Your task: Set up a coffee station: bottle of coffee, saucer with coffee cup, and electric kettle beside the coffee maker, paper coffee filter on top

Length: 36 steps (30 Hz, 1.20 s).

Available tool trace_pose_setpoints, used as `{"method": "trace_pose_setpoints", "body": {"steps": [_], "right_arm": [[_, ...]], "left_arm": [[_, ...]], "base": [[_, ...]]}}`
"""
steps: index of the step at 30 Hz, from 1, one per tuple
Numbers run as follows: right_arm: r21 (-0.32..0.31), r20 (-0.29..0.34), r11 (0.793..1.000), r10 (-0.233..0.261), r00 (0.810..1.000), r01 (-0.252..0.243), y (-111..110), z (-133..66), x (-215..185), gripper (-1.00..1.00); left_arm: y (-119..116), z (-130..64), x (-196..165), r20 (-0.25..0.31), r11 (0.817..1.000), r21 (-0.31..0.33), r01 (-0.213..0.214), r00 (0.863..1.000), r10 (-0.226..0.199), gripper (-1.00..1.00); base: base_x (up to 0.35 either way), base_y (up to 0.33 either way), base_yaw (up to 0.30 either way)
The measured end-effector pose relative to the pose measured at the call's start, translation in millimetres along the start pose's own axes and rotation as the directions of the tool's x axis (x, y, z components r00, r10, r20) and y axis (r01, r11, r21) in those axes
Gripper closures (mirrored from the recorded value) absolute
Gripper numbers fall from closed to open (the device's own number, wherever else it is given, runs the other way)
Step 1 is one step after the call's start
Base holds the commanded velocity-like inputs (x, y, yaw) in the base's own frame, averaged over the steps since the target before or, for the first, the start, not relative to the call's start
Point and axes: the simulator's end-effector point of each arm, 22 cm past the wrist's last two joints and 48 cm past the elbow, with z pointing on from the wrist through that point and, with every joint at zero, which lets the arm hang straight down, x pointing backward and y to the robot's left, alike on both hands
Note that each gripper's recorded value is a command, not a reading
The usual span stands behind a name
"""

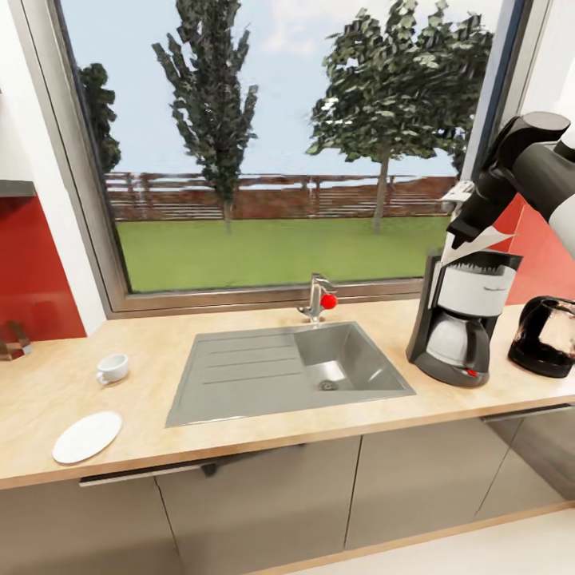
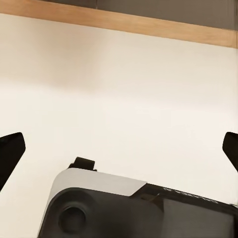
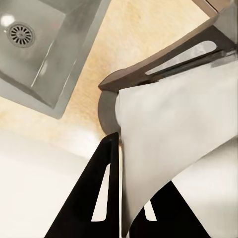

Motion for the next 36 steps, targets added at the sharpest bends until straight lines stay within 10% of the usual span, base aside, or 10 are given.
{"method": "trace_pose_setpoints", "body": {"steps": [17,36], "right_arm": [[0.212,-0.024,0.977,-0.005,1.0,0.009,-47,-12.7,6,1.0],[0.302,-0.098,0.953,0.027,0.995,0.003,-68,-15.4,26,1.0]], "left_arm": [[0,0.1,0,0.002,1.0,-0.001,0.001,1.0,-0.001,-1.0],[1,0.1,0,0.002,1.0,-0.003,0.001,1.0,-0.001,-1.0]], "base": [[0.113,-0.125,0.0],[0.056,-0.047,0.0]]}}
